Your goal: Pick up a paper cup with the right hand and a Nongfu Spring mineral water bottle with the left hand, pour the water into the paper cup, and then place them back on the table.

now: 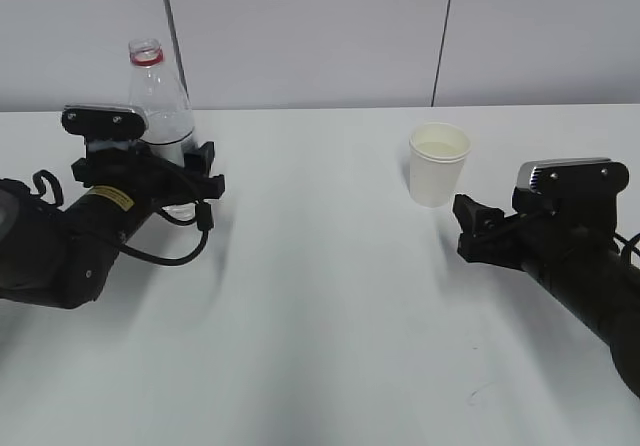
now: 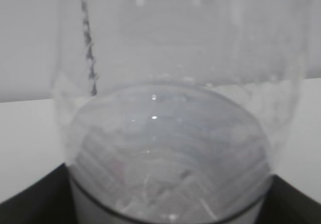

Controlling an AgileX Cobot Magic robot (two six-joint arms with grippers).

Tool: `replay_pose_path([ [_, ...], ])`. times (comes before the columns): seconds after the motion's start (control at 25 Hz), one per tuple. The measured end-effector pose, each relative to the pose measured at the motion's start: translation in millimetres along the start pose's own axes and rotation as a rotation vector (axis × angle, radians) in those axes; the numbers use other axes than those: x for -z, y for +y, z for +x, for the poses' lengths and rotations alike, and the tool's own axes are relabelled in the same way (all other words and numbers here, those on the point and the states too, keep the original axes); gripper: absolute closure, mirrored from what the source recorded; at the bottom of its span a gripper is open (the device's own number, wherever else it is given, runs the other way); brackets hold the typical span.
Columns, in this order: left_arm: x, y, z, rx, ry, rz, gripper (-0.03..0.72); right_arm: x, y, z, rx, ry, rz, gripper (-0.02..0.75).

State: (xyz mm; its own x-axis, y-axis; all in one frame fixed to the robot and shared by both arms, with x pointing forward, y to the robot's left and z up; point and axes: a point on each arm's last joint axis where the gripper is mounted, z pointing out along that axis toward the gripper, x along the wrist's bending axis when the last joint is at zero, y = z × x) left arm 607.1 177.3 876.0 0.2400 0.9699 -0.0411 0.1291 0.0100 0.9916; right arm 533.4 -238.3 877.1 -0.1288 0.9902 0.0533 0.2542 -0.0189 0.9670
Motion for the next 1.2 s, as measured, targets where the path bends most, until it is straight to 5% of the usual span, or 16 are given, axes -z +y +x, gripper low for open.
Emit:
replay_pose_path([
  [1.2,36,80,-2.5,-0.019,-0.024,-0.106,0.160,37,58,3,-0.031,0.026,-0.137,0.153],
])
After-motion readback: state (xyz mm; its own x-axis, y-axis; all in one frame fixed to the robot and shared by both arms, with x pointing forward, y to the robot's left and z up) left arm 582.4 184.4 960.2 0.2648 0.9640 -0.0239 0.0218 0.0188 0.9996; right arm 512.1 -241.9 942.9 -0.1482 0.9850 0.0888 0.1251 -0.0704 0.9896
